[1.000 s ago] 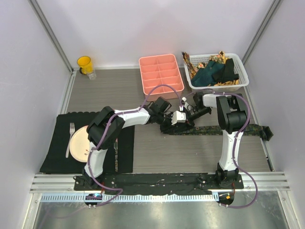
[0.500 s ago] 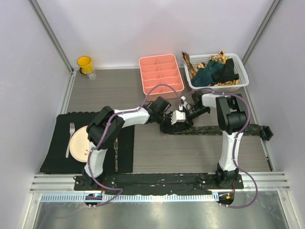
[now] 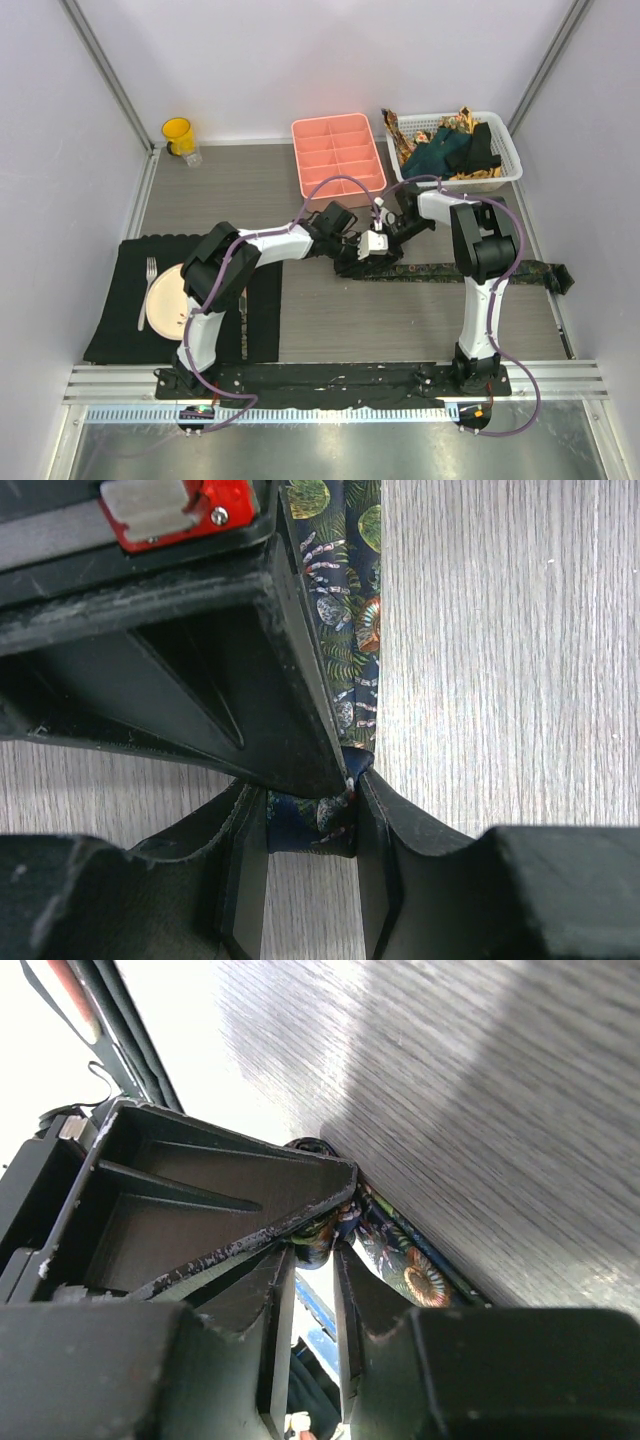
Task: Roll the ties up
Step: Roll the tie at the center of the board.
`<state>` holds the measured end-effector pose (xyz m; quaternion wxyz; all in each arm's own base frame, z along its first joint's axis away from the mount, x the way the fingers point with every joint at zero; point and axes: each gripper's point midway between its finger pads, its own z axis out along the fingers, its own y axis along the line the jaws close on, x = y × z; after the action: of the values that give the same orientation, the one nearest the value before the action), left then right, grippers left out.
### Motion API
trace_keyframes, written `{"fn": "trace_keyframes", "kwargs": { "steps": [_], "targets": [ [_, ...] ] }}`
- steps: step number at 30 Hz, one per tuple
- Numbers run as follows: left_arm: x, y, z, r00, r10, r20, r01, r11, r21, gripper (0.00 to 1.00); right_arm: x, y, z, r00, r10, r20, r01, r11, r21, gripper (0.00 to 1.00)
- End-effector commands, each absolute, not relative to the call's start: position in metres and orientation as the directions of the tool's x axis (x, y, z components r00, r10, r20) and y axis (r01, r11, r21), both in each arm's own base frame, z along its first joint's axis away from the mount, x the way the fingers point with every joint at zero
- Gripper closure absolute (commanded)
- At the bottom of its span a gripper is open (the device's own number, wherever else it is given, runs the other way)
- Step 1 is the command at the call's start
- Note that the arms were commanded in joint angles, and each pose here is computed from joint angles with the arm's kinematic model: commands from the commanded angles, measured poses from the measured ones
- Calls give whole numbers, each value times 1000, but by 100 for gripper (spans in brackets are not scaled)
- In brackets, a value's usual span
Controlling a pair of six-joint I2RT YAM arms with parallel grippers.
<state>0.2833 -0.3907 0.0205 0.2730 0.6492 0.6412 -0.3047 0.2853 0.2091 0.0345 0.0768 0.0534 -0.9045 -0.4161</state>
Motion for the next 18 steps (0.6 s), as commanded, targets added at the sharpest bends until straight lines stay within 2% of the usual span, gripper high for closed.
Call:
{"fn": "trace_keyframes", "kwargs": {
  "steps": [1,3,4,6,10,13,15,18],
  "targets": [
    [251,-333,-51,-126,842,-524,984,40,-172,85,306,221,56,-985,-167,-29,-131,642,756,74],
    [252,-332,-51,-126,843,-523,985,41,-171,85,306,222,52,-985,-170,-27,-133,647,751,75],
    [251,-333,-51,-124,842,-524,985,39,-170,85,305,221,48,-985,-173,-19,-129,652,747,86],
    [251,-331,-51,-124,844,-522,985,39,-171,84,301,216,38,-983,-181,-13,-134,675,725,99],
    [250,-334,-44,-124,829,-546,983,28,-180,73,288,199,17,-981,-190,37,-113,715,690,99],
    [254,-342,-33,-111,800,-589,987,17,-162,57,278,188,1,-977,-201,69,-102,728,678,99],
    [254,-345,-28,-108,791,-603,988,15,-157,53,273,183,-7,-977,-186,108,-63,728,683,99],
    [258,-349,-20,-99,770,-631,989,7,-147,46,270,178,-11,-974,-201,100,-78,720,690,99]
  ]
}}
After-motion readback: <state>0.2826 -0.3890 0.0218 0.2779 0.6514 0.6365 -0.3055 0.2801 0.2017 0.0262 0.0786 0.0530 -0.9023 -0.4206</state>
